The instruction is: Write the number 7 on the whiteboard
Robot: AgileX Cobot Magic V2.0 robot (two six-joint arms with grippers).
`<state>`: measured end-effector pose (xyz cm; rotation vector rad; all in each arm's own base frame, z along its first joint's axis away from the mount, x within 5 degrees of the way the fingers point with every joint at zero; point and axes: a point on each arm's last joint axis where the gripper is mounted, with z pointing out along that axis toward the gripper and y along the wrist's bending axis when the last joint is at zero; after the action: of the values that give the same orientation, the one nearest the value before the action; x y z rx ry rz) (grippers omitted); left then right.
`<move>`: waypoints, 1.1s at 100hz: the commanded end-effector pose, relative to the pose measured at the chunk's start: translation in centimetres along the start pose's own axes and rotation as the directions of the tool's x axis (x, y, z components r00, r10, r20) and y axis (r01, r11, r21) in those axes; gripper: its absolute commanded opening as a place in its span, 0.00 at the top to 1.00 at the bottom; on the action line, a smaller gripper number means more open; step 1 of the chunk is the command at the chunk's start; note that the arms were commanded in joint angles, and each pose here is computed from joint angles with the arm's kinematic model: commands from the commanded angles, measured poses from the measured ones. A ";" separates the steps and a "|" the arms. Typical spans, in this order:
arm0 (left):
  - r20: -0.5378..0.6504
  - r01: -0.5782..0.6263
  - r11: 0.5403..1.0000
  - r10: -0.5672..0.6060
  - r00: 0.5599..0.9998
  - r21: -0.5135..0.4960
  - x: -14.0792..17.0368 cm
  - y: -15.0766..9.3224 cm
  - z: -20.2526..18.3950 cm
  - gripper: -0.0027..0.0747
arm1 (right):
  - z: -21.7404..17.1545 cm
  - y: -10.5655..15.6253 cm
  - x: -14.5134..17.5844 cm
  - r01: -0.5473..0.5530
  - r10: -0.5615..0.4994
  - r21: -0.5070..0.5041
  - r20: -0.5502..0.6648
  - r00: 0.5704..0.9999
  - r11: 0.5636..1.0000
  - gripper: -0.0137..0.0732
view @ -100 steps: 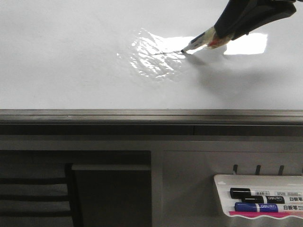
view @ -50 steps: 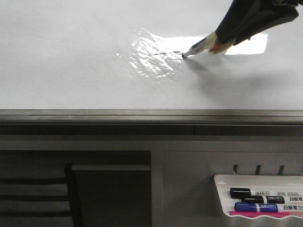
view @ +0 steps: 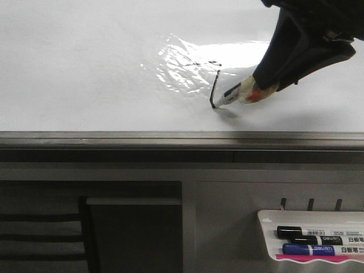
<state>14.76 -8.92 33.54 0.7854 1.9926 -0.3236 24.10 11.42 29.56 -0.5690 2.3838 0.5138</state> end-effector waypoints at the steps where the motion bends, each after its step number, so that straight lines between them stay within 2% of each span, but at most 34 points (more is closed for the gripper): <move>1: 0.052 -0.011 1.000 0.010 0.999 0.013 -2.4 0.2 -0.2 0.49 | -2.8 0.9 -1.6 0.021 -0.019 -0.019 0.101 0.995 1.000 0.90; 8: 0.024 -0.056 0.997 0.055 0.998 0.049 -3.3 0.0 0.4 0.49 | -4.3 1.5 -1.9 0.054 -0.050 -0.035 0.115 0.992 0.998 0.90; 20: 0.014 -0.160 0.980 0.160 0.987 0.121 -4.9 -1.1 2.0 0.49 | -6.7 2.6 -1.9 0.197 -0.190 -0.046 0.136 0.972 0.979 0.90; 31: 0.033 -0.296 0.932 0.295 0.955 0.209 -6.4 -3.2 3.8 0.49 | -8.2 3.2 -1.6 0.359 -0.350 -0.030 0.160 0.923 0.933 0.90; 39: 0.051 -0.389 0.881 0.390 0.919 0.271 -7.1 -4.9 5.4 0.49 | -8.8 3.5 -1.2 0.488 -0.479 -0.023 0.157 0.864 0.873 0.90; 45: 0.064 -0.413 0.857 0.415 0.908 0.307 -7.9 -6.1 6.3 0.49 | -9.1 3.6 -0.9 0.557 -0.548 -0.027 0.149 0.823 0.830 0.90; 48: 0.057 -0.418 0.848 0.424 0.904 0.326 -8.1 -6.6 7.0 0.49 | -9.1 3.7 -0.8 0.601 -0.591 -0.031 0.142 0.794 0.799 0.90; 53: 0.050 -0.432 0.830 0.444 0.895 0.352 -8.6 -7.3 7.8 0.49 | -9.1 3.8 -0.5 0.690 -0.681 -0.044 0.130 0.721 0.722 0.90; 58: 0.052 -0.451 0.814 0.466 0.883 0.367 -9.1 -7.7 8.6 0.49 | -9.1 3.9 -0.2 0.738 -0.729 -0.062 0.120 0.674 0.672 0.90; 81: 0.083 -0.549 0.727 0.570 0.817 0.412 -9.7 -9.5 12.0 0.49 | -9.1 3.9 -0.2 0.744 -0.735 -0.064 0.120 0.668 0.666 0.90; 94: 0.098 -0.529 0.733 0.544 0.833 0.427 -9.9 -10.0 12.3 0.49 | -9.1 3.9 -0.2 0.744 -0.734 -0.062 0.121 0.668 0.666 0.90; 110: 0.110 -0.532 0.728 0.544 0.832 0.432 -9.9 -10.1 12.2 0.49 | -9.1 3.9 -0.2 0.743 -0.734 -0.060 0.122 0.668 0.666 0.90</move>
<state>20.40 -26.69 31.95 1.7248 1.7009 -0.3993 18.04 10.34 35.43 -1.5061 1.8799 0.2918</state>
